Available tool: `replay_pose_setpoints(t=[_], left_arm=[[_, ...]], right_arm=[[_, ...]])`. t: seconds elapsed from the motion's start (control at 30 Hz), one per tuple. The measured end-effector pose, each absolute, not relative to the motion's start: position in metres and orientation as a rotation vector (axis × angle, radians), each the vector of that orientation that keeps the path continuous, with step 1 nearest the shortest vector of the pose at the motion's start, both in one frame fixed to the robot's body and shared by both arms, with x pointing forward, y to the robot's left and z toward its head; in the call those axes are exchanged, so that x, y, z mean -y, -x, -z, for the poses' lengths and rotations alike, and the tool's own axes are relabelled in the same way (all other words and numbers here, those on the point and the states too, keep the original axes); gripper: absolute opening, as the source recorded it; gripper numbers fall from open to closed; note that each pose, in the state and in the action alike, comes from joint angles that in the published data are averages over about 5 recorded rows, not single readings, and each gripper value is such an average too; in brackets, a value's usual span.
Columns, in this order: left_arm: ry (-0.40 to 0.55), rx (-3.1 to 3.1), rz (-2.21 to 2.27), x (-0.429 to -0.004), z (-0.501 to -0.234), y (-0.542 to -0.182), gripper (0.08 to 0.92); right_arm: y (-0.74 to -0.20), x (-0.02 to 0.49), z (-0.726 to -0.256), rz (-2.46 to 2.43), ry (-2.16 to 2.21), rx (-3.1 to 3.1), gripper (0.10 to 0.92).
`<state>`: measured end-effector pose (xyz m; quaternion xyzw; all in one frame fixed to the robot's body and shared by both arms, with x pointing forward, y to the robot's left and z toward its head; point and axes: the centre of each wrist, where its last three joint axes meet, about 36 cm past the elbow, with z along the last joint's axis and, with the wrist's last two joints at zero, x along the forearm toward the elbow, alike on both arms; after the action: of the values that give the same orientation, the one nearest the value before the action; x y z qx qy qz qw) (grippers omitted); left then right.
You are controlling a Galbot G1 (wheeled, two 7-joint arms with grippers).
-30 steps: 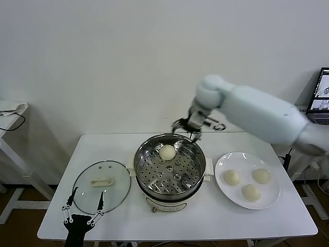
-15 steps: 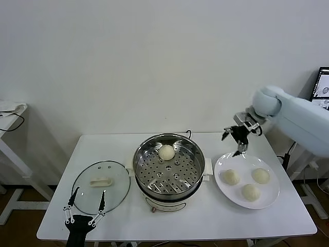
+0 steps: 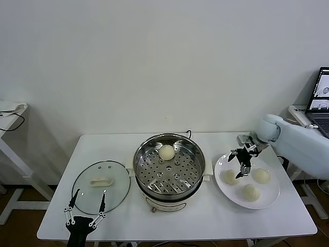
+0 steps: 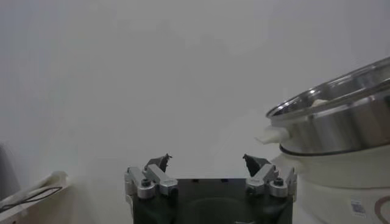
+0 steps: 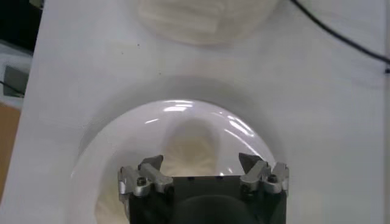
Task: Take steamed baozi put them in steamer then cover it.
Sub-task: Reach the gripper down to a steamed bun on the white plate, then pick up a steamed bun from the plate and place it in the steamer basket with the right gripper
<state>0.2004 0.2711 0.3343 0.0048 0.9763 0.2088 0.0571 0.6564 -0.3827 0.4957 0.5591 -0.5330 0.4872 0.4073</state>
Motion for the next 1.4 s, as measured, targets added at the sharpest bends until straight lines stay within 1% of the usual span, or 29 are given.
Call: replay_pose_setpoints(t=[0.37, 0.6, 0.7, 0.8, 0.97, 1.13, 1.27, 1.4], left_arm=[[-0.012, -2.96, -0.635, -0.272, -0.333, -0.198, 0.823], [-0.011, -2.962, -0.633, -0.272, -0.332, -0.197, 0.823], [-0.01, -2.961, -0.631, -0.272, -0.332, -0.198, 0.823], [-0.01, -2.96, -0.63, -0.272, -0.332, -0.198, 0.823], [-0.015, -2.956, -0.628, -0.273, -0.333, -0.201, 0.823], [-0.017, -2.952, -0.626, -0.274, -0.334, -0.204, 0.823], [-0.017, -2.948, -0.625, -0.275, -0.335, -0.206, 0.823], [-0.018, -2.948, -0.624, -0.274, -0.334, -0.207, 0.823]], right_arm=[[-0.649, 0.384, -0.467, -1.213, -1.38, 1.354, 0.815], [-0.646, 0.387, -0.464, -1.222, -1.364, 1.363, 0.709], [-0.645, 0.388, -0.466, -1.229, -1.363, 1.367, 0.676], [-0.645, 0.388, -0.473, -1.24, -1.363, 1.372, 0.66], [-0.653, 0.384, -0.503, -1.279, -1.377, 1.383, 0.649], [-0.668, 0.363, -0.558, -1.328, -1.43, 1.377, 0.645], [-0.678, 0.33, -0.614, -1.383, -1.496, 1.355, 0.648], [-0.679, 0.282, -0.665, -1.44, -1.579, 1.325, 0.648]])
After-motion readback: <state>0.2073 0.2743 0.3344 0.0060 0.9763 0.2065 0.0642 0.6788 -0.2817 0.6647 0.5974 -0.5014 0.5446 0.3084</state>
